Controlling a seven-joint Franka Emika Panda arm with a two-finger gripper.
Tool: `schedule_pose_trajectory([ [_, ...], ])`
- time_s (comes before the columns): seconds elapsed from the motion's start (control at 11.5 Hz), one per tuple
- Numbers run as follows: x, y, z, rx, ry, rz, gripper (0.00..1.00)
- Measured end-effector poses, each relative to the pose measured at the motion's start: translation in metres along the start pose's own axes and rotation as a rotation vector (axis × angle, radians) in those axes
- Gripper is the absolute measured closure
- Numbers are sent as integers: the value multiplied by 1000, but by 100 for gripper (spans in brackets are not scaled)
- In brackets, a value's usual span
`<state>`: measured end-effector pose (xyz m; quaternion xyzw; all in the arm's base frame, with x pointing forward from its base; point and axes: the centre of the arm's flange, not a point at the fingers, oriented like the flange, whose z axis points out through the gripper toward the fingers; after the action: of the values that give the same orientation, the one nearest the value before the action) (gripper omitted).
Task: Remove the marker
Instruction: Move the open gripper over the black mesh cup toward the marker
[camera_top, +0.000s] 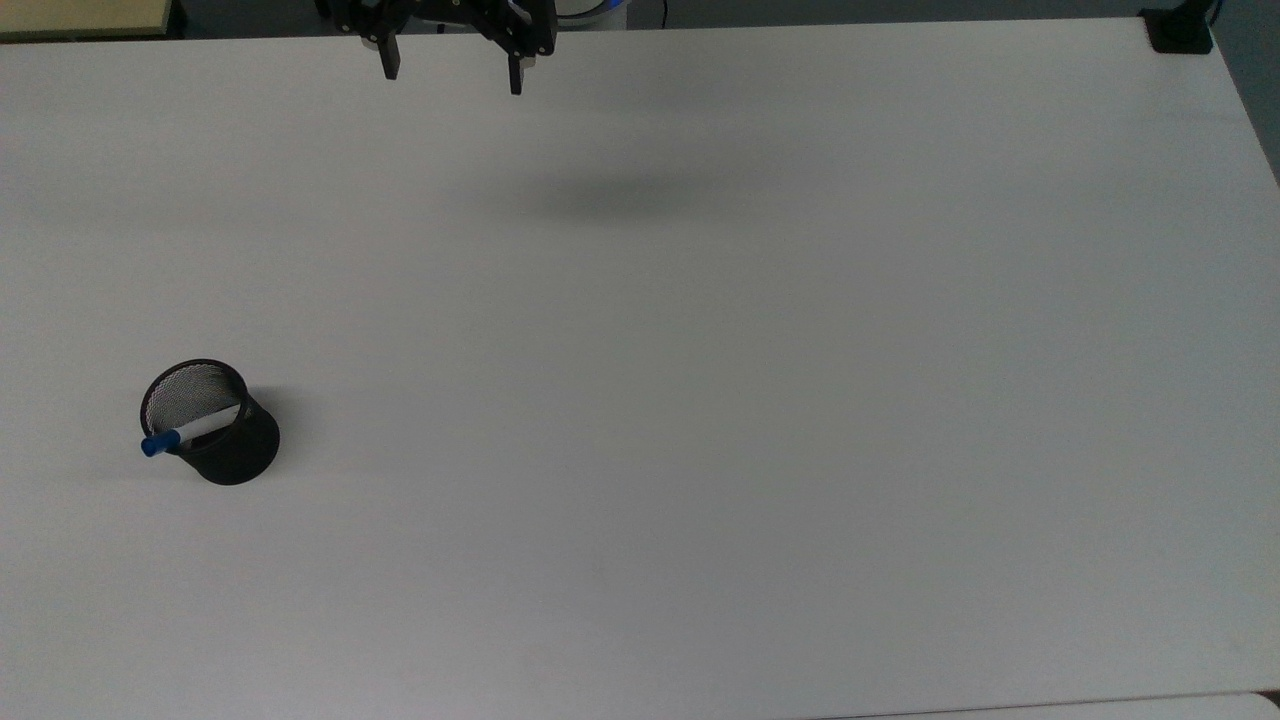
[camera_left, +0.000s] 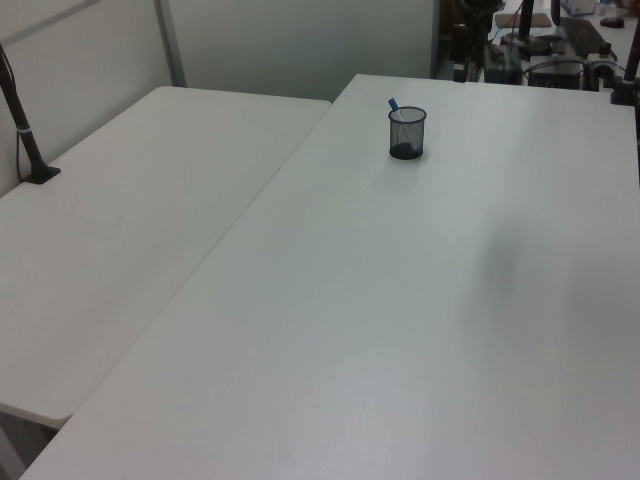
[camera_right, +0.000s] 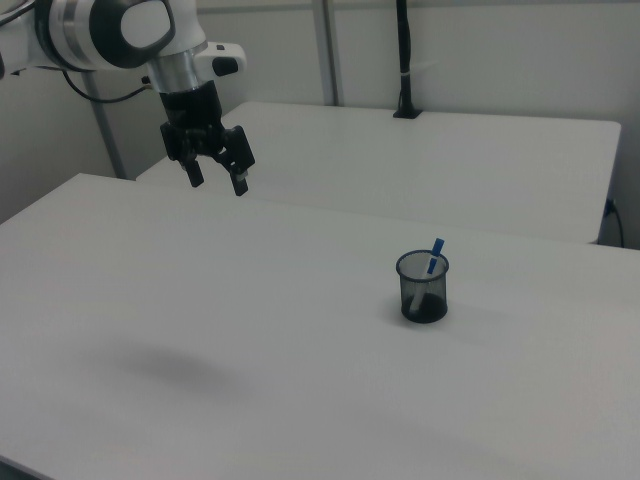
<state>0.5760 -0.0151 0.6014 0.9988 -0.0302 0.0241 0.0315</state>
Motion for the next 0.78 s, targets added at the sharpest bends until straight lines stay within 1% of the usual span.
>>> schedule_pose_trajectory([
  [0.43, 4, -9, 11, -2, -19, -14, 0],
  [0.78, 5, -9, 12, -2, -20, -15, 0],
])
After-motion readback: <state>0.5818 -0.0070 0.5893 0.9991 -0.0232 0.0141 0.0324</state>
